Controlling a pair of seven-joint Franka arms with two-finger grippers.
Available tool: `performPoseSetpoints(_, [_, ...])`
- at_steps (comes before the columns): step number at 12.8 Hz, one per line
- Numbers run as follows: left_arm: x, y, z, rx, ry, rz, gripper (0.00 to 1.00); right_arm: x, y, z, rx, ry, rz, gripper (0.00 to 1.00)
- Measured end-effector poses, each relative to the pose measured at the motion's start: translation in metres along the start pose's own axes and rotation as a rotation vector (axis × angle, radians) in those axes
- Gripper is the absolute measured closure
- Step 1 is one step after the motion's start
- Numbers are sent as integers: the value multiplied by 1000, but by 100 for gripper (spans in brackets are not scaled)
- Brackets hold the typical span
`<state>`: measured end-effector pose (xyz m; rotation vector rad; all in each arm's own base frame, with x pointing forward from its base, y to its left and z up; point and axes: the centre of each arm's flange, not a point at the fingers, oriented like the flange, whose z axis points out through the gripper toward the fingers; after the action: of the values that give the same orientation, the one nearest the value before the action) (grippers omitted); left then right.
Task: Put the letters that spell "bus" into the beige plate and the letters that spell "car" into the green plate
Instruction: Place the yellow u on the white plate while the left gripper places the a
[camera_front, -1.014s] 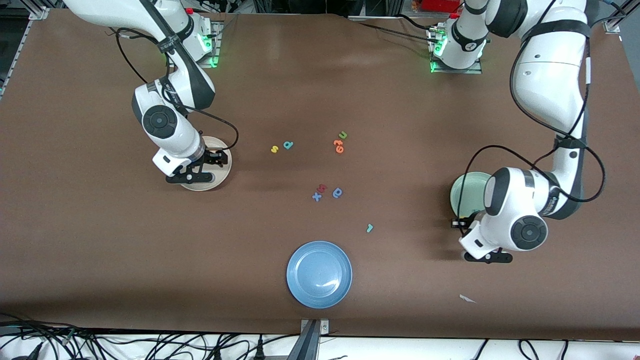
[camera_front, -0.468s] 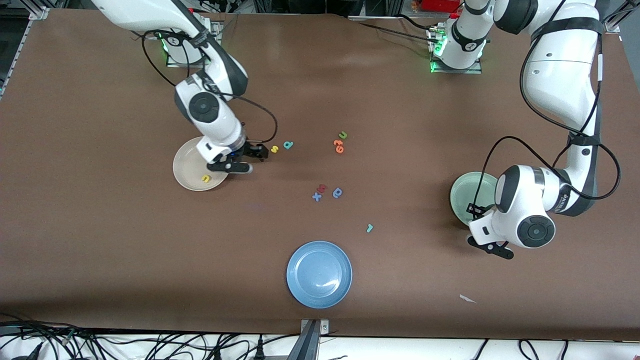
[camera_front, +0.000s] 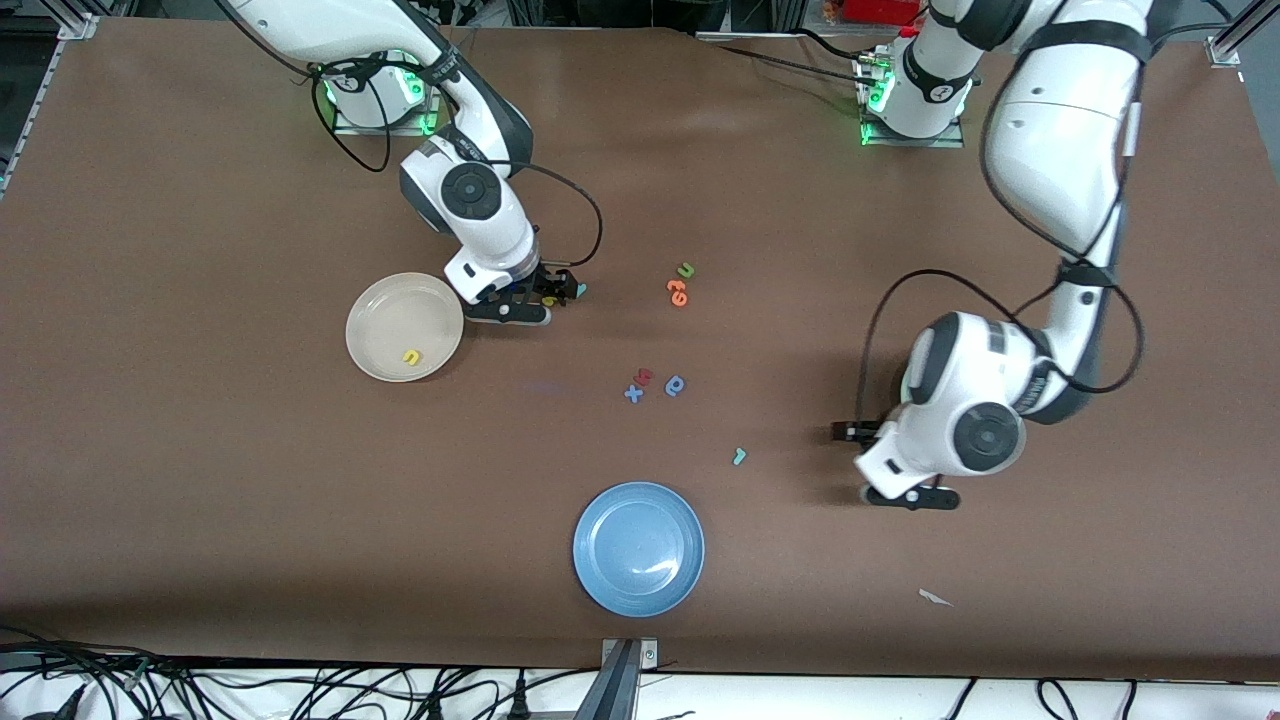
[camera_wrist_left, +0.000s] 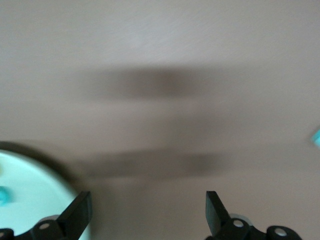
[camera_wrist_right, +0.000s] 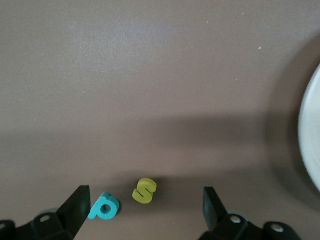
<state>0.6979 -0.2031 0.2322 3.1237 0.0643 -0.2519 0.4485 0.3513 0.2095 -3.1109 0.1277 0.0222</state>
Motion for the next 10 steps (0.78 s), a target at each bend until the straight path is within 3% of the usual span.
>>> performPoseSetpoints(4, [-14, 88, 24, -44, 115, -124, 0, -9, 3, 19, -9, -3, -2, 0])
performPoseSetpoints(7, [-13, 114, 40, -56, 130, -179, 0, -15, 7, 26, 2, -2, -6, 5])
performPoseSetpoints(10, [-10, 120, 48, -61, 134, -201, 4, -19, 8, 29, 7, -2, -10, 18])
